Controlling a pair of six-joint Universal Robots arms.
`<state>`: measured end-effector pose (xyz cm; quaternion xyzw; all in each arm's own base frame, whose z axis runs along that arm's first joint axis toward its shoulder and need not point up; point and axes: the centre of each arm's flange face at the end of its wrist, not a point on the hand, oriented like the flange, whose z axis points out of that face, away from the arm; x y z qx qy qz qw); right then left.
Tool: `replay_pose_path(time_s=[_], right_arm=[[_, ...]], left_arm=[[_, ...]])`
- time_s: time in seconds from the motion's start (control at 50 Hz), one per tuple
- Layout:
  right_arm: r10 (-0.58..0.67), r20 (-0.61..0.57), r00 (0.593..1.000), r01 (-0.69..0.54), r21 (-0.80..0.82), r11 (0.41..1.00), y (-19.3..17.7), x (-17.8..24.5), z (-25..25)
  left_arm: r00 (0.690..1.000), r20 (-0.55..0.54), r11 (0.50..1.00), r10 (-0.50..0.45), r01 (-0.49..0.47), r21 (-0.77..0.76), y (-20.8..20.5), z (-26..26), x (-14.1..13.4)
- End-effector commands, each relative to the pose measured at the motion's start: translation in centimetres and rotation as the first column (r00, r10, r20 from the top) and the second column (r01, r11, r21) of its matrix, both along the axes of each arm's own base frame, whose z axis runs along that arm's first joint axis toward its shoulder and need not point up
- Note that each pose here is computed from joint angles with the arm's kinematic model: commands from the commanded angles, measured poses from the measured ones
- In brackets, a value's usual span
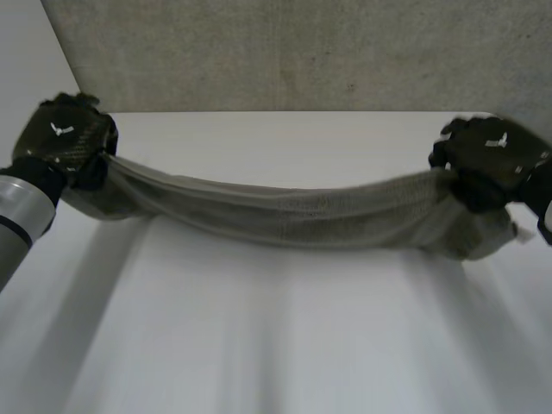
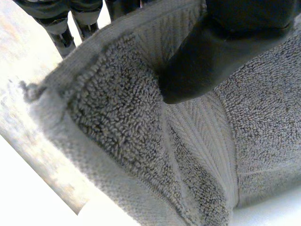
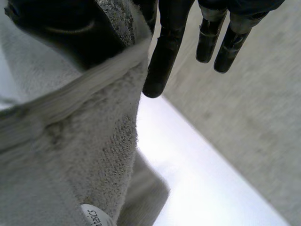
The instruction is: Fold the towel.
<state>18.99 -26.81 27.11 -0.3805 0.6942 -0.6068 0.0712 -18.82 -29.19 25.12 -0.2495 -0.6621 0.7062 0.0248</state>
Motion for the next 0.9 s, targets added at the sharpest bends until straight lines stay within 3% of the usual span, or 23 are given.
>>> replay_pose_path(time_s=[0.02, 0.46, 0.62, 0.72, 0.9], right_arm=[[-0.016, -0.152, 0.988, 0.030, 0.092, 0.995, -0.7, -2.0, -3.5], [-0.050, -0.136, 0.989, 0.082, 0.242, 0.967, -1.1, -3.9, -7.1], [-0.106, -0.117, 0.987, 0.125, 0.174, 0.977, -0.1, -4.9, -3.2], [-0.056, -0.062, 0.996, 0.062, 0.106, 0.992, 1.0, -5.0, 1.1], [-0.020, -0.055, 0.998, 0.023, 0.053, 0.998, -0.7, -5.0, 2.7]], left_arm=[[1.000, 0.015, 0.996, 0.003, -0.005, 0.092, -0.6, -2.7, 0.1], [1.000, 0.019, 0.985, -0.007, 0.003, 0.175, 0.4, -4.1, 0.0], [1.000, 0.017, 0.985, 0.019, -0.022, 0.173, 1.7, -2.3, 0.9], [1.000, 0.015, 0.989, 0.026, -0.028, 0.148, 2.5, -0.8, 1.4], [1.000, 0.013, 0.991, 0.028, -0.029, 0.129, 1.9, 0.1, 1.5]])
